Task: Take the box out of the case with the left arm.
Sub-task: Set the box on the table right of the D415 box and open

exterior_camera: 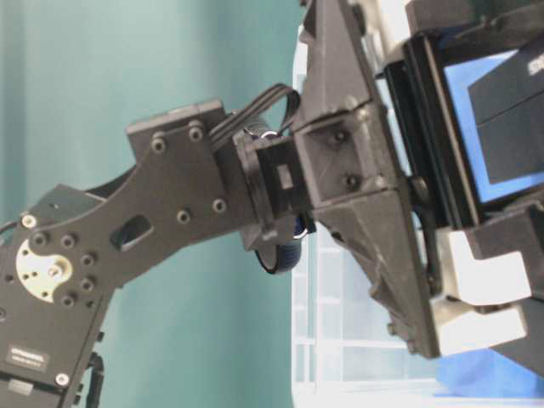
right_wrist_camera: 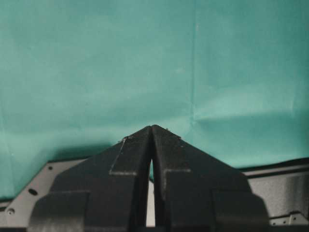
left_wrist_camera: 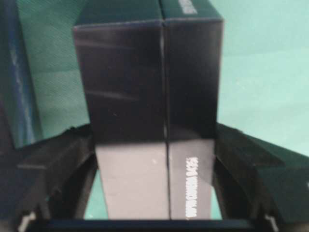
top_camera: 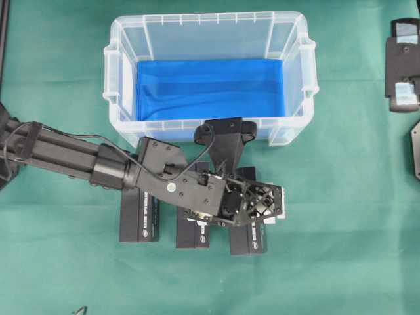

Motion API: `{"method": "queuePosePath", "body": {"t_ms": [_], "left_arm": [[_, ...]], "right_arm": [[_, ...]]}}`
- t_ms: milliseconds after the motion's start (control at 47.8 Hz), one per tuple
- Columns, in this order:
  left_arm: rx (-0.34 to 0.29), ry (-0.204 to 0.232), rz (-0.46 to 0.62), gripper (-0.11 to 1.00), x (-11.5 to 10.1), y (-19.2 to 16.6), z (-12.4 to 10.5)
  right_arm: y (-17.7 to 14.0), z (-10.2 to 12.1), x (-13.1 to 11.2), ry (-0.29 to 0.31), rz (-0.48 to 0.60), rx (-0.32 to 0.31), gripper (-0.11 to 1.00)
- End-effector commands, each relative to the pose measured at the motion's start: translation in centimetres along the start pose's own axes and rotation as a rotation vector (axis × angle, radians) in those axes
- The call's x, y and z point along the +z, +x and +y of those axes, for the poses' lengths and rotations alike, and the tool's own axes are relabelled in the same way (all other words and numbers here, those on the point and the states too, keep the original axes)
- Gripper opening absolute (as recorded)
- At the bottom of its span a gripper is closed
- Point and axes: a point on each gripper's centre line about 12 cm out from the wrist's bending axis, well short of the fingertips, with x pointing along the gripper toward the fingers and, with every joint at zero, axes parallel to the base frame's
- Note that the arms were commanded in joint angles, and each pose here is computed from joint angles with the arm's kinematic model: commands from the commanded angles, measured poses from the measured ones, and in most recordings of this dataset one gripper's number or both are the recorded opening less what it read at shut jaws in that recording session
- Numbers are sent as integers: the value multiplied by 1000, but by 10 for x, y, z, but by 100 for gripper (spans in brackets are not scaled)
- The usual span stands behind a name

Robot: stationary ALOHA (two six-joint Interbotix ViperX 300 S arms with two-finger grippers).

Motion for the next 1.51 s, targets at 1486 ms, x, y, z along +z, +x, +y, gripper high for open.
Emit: {"method": "queuePosePath", "body": {"t_ms": [1486], "left_arm": [[-73,2,-17,87,42,-96,-34]], "right_arm": [[-2,0,3,-5,-14,-2,3]]}}
